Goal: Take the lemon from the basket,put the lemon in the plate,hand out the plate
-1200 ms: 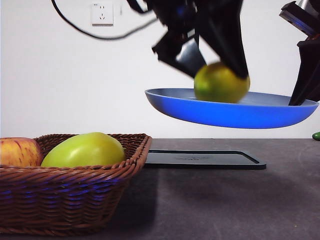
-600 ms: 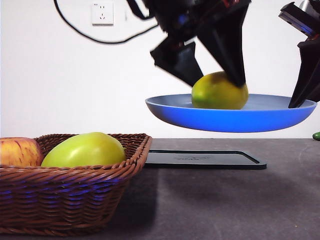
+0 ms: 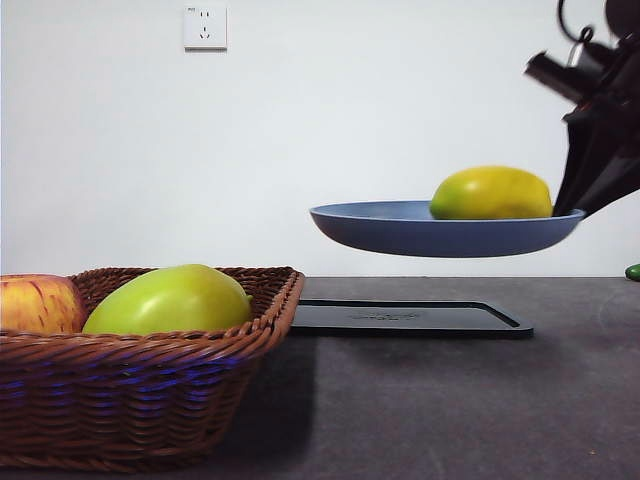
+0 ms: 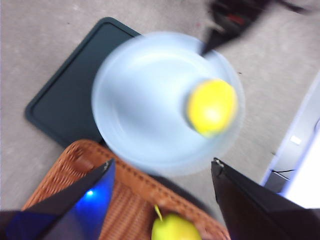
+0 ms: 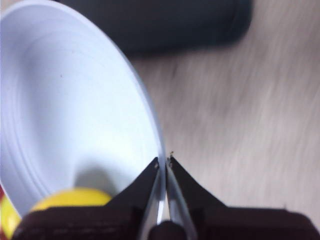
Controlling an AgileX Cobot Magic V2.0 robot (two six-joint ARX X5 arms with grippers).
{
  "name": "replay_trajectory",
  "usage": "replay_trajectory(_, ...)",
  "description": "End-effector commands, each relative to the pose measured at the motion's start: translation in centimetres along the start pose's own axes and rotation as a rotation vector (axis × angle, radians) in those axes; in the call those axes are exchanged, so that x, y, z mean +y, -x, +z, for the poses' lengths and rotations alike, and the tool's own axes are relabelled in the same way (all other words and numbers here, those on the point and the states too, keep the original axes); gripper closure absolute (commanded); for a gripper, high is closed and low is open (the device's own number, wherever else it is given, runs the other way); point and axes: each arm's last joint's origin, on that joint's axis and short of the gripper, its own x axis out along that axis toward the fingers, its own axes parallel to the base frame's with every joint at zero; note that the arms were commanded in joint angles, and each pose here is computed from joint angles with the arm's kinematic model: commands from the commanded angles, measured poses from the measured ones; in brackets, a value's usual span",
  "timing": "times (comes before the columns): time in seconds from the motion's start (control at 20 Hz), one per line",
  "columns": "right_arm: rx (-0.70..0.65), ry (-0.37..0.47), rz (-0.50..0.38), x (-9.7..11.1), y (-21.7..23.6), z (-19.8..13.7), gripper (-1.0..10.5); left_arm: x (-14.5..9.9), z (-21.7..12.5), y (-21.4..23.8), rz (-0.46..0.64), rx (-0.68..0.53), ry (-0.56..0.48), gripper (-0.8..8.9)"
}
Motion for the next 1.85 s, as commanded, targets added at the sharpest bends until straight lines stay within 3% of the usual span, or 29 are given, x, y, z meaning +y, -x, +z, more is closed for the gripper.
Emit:
replay_trajectory(0.05, -0.020, -0.006, 0.008, -0.3, -1.2, 3.4, 9.4, -0.1, -0.4, 3.0, -0.003, -0.051, -0.014, 4.77)
replay_trajectory(0.5, -0.032, -0.059, 0.008, -2.7, -8.1, 11.2, 9.4, -0.1, -3.3, 9.2, -0.004, -0.130, 0.026, 4.77)
replay_trajectory(0.9, -0.027, -0.089, -0.003, -4.0, -10.3, 11.8, 9.3, -0.1, -3.3, 9.1, -0.003, -0.130, 0.050, 4.77)
replay_trajectory(1.3, -0.036, -0.046, -0.051, -4.2, -10.3, 11.8, 7.2, -0.1, -3.3, 9.1, -0.003, -0.130, 0.049, 4.77)
replay_trajectory(1.45, -0.038, -0.059, -0.047, -4.2, -8.7, 11.7, 7.1, 0.0, -3.0, 9.1, 0.005, -0.153, 0.041, 4.77)
replay_trajectory(1.55, -0.040, -0.018, -0.010, -3.4, -6.6, 11.5, 7.1, 0.1, -2.6, 9.1, 0.034, -0.188, 0.022, 4.77)
replay_trajectory(1.75, -0.075, 0.082, 0.019, -0.4, -0.7, 10.1, 7.9, 0.6, -1.8, 8.3, 0.204, -0.192, 0.005, 4.81)
replay_trajectory(1.85, -0.103, 0.109, 0.032, 1.3, 2.7, 8.8, 8.5, 1.3, -1.7, 7.6, 0.266, -0.156, -0.007, 5.63)
